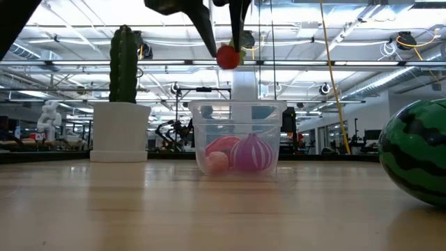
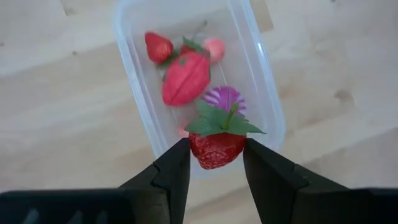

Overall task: Pick and placing Produce into tupperware
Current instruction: Put the red strawberry into the transparent bin

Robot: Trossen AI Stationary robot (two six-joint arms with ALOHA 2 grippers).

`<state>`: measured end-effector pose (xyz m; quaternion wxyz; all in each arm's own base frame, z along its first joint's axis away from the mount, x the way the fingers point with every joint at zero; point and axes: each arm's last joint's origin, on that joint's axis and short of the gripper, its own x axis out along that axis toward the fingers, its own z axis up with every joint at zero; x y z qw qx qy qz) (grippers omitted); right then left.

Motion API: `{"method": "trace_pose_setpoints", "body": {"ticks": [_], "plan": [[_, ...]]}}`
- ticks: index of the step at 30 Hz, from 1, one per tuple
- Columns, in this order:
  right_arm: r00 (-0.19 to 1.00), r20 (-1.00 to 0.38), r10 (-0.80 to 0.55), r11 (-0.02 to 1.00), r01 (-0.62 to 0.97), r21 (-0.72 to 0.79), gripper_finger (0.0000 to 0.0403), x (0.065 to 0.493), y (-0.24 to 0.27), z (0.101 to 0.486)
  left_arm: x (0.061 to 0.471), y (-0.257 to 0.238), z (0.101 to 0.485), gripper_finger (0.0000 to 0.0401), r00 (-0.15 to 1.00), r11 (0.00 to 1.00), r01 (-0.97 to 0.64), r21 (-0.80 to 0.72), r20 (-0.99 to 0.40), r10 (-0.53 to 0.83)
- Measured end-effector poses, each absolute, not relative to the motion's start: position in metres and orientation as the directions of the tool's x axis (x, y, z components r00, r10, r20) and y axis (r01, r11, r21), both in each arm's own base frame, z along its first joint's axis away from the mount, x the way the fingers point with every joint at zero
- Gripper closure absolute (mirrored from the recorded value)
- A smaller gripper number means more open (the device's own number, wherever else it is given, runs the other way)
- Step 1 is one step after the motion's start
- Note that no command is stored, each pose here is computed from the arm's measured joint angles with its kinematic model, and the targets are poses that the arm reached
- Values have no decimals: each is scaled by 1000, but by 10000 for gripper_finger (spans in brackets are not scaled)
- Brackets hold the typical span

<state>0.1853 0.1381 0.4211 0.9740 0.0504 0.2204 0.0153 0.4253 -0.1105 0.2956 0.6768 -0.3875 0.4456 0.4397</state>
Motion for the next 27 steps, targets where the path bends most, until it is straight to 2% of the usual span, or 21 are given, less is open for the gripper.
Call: {"method": "trace_pose_setpoints", "body": {"ticks": [10, 20, 27], "plan": [[955, -296, 16, 990, 26, 138, 117, 147, 102, 450, 438, -63, 295, 256, 207, 309, -940, -142, -960, 189], [950, -311, 11, 995, 19, 94, 117, 152, 107, 447, 452, -35, 266, 256, 181, 308, -940, -147, -980, 87], [948, -318, 10, 996, 19, 88, 117, 155, 109, 445, 453, -24, 239, 256, 134, 281, -953, -111, -989, 64]]}}
